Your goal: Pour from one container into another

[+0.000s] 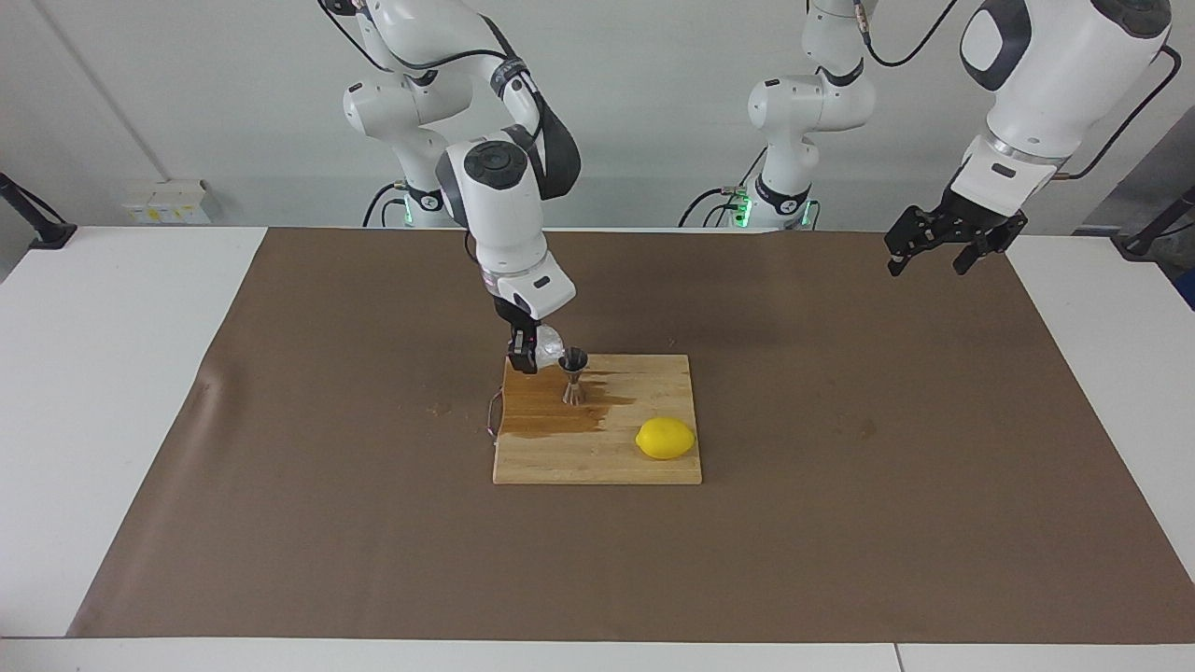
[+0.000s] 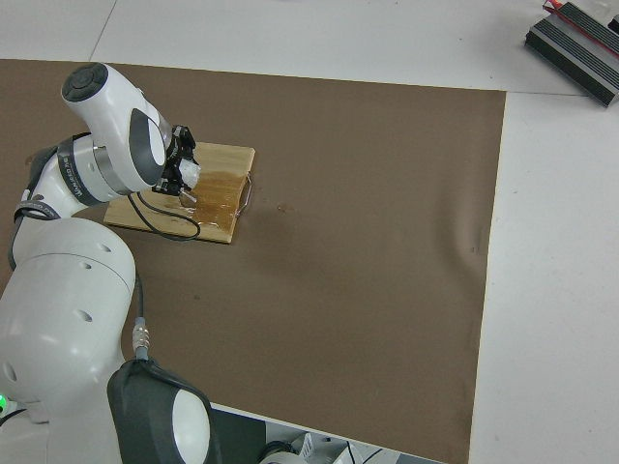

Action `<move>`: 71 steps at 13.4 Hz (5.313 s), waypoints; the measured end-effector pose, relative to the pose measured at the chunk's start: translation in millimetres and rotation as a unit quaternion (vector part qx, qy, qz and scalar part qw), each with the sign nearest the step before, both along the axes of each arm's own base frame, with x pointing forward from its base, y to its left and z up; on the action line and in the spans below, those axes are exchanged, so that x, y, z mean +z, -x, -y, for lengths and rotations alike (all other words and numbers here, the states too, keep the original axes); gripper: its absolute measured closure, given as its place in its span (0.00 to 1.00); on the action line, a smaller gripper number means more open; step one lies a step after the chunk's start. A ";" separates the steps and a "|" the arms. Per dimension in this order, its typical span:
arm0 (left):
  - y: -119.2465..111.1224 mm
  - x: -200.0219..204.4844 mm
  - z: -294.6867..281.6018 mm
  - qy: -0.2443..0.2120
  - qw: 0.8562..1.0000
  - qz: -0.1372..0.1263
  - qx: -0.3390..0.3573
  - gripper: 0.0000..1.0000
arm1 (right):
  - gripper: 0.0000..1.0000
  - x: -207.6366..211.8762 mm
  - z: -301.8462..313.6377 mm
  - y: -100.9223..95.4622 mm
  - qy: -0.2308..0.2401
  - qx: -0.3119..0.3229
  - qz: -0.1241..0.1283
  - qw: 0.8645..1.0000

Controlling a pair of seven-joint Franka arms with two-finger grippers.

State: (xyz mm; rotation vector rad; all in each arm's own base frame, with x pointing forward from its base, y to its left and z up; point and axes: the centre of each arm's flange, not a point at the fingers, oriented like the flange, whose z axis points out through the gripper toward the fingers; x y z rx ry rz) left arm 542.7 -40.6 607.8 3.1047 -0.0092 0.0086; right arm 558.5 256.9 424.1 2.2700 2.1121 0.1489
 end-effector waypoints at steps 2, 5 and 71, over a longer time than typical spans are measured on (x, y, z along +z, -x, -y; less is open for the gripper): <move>0.0 0.0 -0.1 0.000 1.000 0.000 0.000 0.00 | 0.49 -0.1 -0.6 0.0 -0.005 0.007 0.000 1.000; 0.0 0.0 -0.2 0.000 1.000 0.000 0.000 0.00 | 0.49 0.1 4.9 -3.6 -0.059 0.033 -0.013 0.998; 0.0 0.1 -0.3 0.000 1.000 0.000 0.000 0.00 | 0.00 97.6 214.3 24.4 -0.005 -0.665 -0.091 0.741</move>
